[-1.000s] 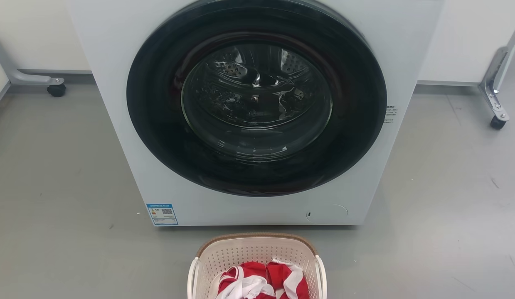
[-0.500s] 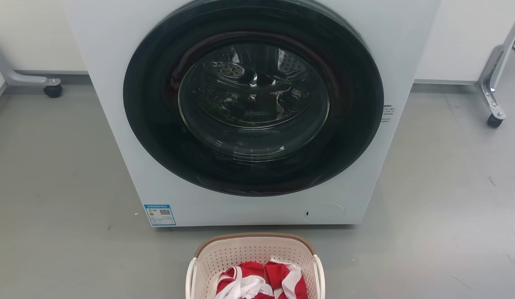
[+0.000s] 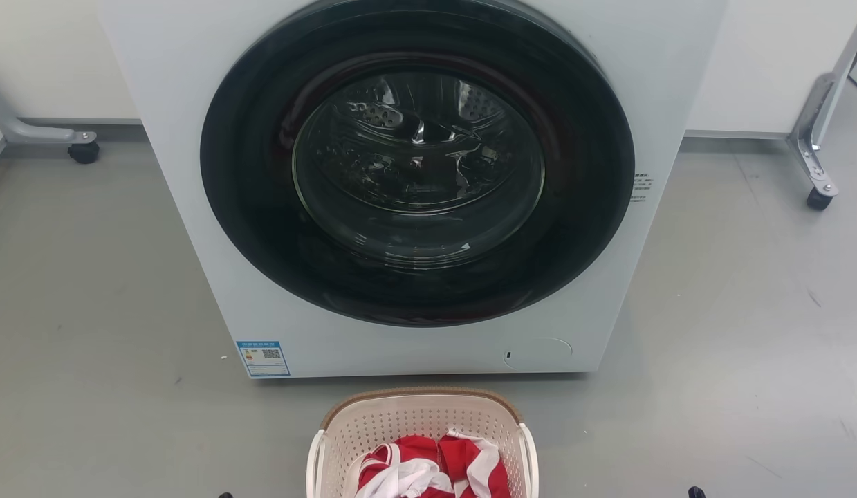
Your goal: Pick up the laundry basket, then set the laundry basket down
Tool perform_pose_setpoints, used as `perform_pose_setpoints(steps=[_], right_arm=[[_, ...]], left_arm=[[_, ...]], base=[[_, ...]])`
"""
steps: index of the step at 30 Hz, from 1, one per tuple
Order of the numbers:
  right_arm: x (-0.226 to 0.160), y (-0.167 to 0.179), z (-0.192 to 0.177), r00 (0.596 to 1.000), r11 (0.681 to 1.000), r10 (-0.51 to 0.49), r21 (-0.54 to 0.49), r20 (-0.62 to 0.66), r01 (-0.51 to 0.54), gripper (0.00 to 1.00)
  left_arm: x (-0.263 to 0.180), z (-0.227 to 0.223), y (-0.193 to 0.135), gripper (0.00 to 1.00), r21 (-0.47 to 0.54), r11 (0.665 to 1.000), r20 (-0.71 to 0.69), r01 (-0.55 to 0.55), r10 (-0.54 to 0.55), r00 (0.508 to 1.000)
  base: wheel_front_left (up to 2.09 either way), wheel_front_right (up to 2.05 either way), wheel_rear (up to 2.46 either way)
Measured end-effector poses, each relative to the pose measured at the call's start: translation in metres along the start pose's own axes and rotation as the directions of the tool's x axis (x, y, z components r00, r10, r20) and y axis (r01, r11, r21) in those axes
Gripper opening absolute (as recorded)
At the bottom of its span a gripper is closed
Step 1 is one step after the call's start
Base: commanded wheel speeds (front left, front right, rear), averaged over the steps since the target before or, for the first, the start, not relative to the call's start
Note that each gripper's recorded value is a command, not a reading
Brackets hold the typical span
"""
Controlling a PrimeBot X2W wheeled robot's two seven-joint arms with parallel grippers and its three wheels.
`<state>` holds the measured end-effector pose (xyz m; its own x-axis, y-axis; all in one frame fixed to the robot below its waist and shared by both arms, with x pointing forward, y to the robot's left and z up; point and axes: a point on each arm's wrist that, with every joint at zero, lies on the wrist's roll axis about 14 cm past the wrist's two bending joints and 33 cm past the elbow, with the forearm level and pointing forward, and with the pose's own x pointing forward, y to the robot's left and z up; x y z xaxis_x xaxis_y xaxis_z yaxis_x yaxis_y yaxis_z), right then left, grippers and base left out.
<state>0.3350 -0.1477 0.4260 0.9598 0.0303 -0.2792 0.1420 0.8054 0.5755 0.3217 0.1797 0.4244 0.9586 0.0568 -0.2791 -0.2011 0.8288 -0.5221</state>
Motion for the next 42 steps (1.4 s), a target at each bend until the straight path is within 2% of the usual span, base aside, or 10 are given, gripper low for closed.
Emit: perform_pose_setpoints(steps=[12, 21, 31, 42], right_arm=[[0.007, -0.004, 0.011, 1.0, 0.984, -0.005, 0.177, 0.004, 0.004, 0.0], [0.012, -0.005, 0.021, 1.0, 0.953, 0.0, 0.303, 0.014, -0.004, 0.0], [0.016, -0.007, 0.033, 0.999, 0.906, 0.009, 0.422, 0.034, -0.023, 0.0], [0.019, -0.009, 0.045, 0.998, 0.829, 0.023, 0.557, 0.059, -0.052, 0.0]], left_arm=[[0.008, 0.005, -0.001, 0.0, -0.172, 0.985, -0.016, 0.004, -0.007, 1.0], [0.014, 0.011, -0.004, 0.0, -0.303, 0.953, -0.015, 0.02, -0.026, 1.0], [0.02, 0.019, -0.008, 0.0, -0.426, 0.904, -0.009, 0.037, -0.046, 0.999], [0.027, 0.029, -0.013, 0.0, -0.571, 0.818, 0.013, 0.075, -0.082, 0.997]], base=[[0.0, 0.0, 0.0], [0.0, 0.0, 0.0], [0.0, 0.0, 0.0], [0.0, 0.0, 0.0]])
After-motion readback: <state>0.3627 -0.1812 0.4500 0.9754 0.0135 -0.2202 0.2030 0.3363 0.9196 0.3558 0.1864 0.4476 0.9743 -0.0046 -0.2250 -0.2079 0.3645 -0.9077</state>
